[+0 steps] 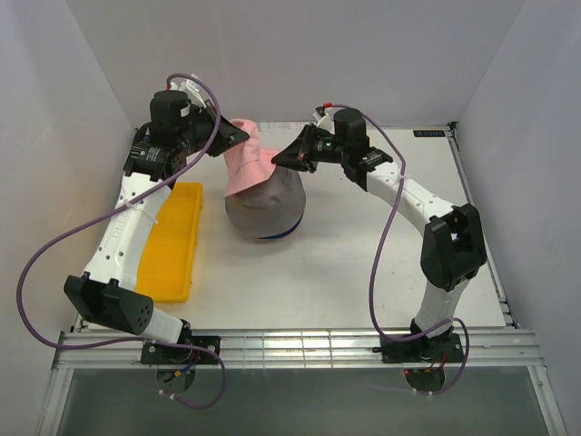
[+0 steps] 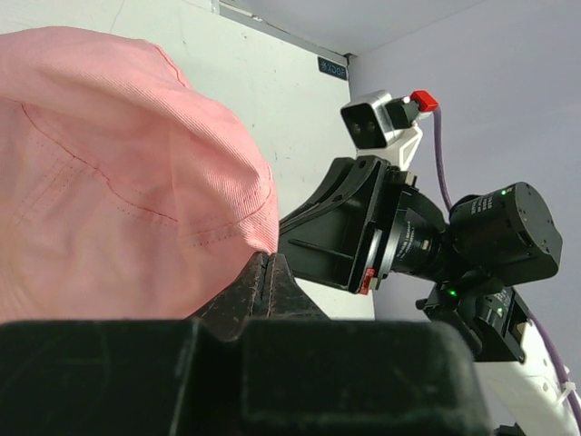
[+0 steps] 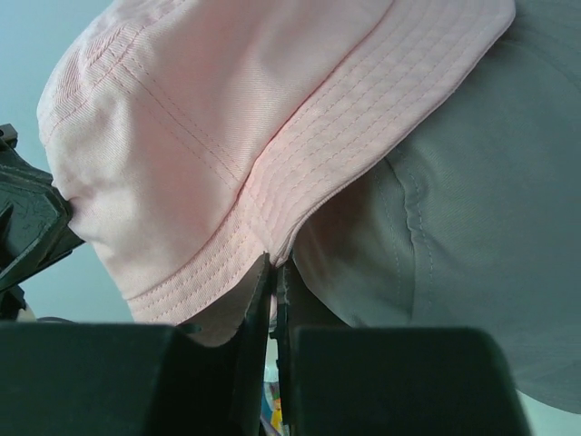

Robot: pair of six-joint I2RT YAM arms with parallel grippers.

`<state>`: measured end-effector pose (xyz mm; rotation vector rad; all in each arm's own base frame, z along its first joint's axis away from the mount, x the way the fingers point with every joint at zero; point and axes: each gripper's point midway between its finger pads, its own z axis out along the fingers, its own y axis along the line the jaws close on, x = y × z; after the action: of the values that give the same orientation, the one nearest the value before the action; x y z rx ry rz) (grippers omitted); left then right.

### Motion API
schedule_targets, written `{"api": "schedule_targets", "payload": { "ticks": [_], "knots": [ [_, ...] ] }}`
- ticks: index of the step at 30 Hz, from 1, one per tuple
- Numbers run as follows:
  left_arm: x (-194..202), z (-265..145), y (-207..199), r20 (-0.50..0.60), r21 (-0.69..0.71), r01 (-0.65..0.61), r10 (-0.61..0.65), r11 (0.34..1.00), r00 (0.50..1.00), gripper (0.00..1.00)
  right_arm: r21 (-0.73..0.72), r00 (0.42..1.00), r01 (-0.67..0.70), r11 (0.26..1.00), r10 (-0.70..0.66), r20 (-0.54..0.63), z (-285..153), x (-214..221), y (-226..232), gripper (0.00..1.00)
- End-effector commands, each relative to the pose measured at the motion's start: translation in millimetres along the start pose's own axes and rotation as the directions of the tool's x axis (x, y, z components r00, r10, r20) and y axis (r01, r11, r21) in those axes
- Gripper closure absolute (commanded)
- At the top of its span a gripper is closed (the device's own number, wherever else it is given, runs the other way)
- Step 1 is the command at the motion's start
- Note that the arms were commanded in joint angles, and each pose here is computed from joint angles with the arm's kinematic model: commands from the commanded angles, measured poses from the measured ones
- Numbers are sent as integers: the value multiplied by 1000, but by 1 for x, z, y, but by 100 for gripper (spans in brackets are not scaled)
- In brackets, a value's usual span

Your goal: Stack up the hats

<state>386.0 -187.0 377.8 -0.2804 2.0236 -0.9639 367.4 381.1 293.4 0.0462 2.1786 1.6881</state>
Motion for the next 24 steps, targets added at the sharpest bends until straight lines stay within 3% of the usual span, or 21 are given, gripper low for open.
{"api": "schedule_targets", "payload": {
  "ticks": [1, 11, 24],
  "knots": [
    [4, -17, -16, -20, 51, -60, 61, 997, 998, 100, -25, 992, 119, 993, -118, 36, -20, -4, 21, 92],
    [24, -12, 4, -89, 15, -90, 91, 996, 992, 100, 30, 977, 213, 977, -214, 23, -41, 2, -4, 92],
    [48, -15, 37, -111, -56, -102, 96, 993, 989, 100, 113, 971, 238, 965, -231, -67, -43, 23, -51, 92]
  ]
}}
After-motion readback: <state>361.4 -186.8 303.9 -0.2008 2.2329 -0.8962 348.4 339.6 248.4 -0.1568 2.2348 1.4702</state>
